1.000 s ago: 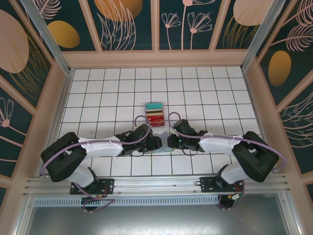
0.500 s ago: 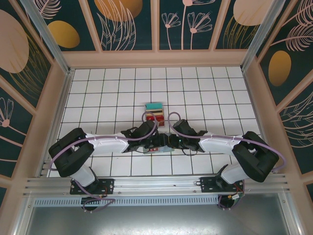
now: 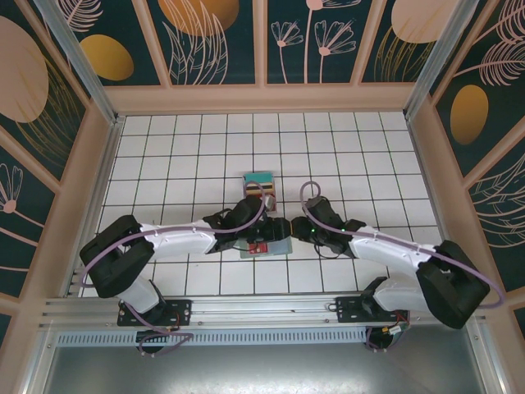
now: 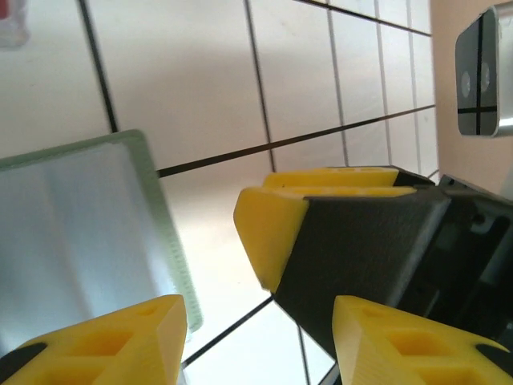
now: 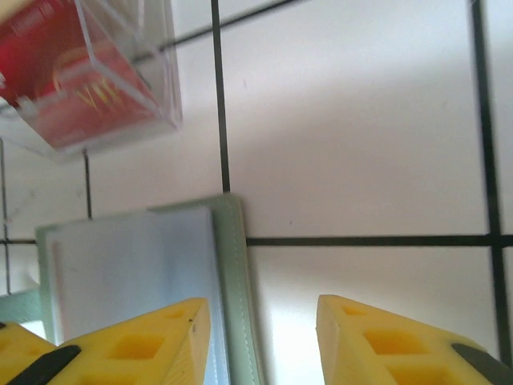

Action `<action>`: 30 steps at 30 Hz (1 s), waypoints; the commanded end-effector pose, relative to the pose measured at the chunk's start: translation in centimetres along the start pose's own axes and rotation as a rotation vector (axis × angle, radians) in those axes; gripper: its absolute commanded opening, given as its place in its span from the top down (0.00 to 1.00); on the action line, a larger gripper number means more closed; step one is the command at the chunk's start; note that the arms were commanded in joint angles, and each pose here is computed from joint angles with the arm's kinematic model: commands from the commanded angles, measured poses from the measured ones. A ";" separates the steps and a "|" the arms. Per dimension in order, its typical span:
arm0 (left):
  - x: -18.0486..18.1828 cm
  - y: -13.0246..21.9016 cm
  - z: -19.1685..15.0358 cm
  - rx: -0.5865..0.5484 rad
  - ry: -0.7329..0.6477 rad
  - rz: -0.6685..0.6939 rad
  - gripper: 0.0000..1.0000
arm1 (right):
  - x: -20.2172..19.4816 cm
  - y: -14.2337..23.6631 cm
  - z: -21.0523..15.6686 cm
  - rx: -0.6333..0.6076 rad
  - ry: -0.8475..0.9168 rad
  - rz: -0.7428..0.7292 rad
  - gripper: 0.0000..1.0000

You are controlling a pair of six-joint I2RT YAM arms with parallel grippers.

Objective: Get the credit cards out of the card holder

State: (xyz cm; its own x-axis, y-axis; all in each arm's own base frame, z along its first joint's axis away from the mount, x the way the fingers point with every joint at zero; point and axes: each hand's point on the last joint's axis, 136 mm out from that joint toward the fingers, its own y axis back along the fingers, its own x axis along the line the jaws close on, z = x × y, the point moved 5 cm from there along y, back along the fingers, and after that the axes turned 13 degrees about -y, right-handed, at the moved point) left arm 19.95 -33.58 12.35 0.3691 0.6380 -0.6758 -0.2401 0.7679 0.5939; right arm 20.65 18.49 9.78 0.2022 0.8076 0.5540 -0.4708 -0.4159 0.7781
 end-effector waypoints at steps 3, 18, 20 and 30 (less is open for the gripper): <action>-3.3 1.1 1.8 -0.045 -0.054 -0.110 0.48 | -1.1 0.3 0.3 -0.017 -0.027 -0.027 0.59; 4.4 6.9 -0.1 -0.135 0.032 0.223 0.69 | 4.8 -0.3 -1.9 0.177 0.058 0.257 0.81; 5.8 7.2 -1.0 -0.128 0.050 0.253 0.74 | 5.7 -0.6 -2.4 0.211 0.064 0.289 0.83; 8.3 6.3 -3.4 -0.085 0.099 0.265 0.87 | 6.8 -3.1 -4.4 0.336 0.032 0.321 0.84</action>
State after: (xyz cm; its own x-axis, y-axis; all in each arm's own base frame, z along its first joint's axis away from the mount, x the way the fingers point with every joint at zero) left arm 18.17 -23.04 9.27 0.2021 0.8242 -0.5290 -0.3871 0.5633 0.7299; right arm 19.46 25.56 8.95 0.0762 0.6780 0.7311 -0.2242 -0.7028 0.6752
